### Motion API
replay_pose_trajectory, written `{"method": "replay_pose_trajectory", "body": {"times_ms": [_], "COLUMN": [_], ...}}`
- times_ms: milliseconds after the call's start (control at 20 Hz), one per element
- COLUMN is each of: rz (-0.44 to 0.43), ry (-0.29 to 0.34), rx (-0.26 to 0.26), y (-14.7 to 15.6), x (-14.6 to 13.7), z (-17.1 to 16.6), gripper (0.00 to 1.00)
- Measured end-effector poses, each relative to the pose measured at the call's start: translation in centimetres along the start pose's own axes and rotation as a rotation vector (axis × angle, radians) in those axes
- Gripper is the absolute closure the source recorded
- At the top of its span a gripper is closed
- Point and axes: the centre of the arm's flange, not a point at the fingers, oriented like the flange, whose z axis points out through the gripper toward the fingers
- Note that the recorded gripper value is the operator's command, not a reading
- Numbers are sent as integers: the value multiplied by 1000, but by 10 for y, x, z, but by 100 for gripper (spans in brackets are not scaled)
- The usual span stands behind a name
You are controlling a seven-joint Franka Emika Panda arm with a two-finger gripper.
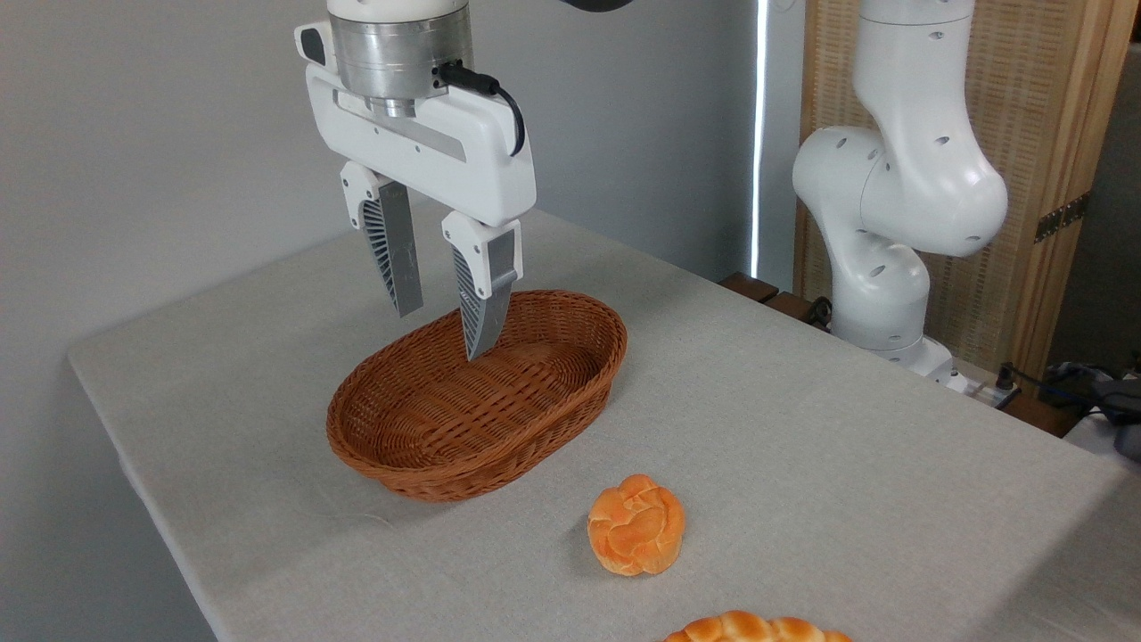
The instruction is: Put bread into the basket
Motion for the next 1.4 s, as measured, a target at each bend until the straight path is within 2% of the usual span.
{"method": "replay_pose_trajectory", "body": {"times_ms": [1050,1200,1400], "rz": [15,49,122], "ry": [0,-2,7], "rx": [-1,-1,7], "y": [4,4,5], "x": [2,-6,-23], "z": [1,2,20], "gripper": [0,0,0]}}
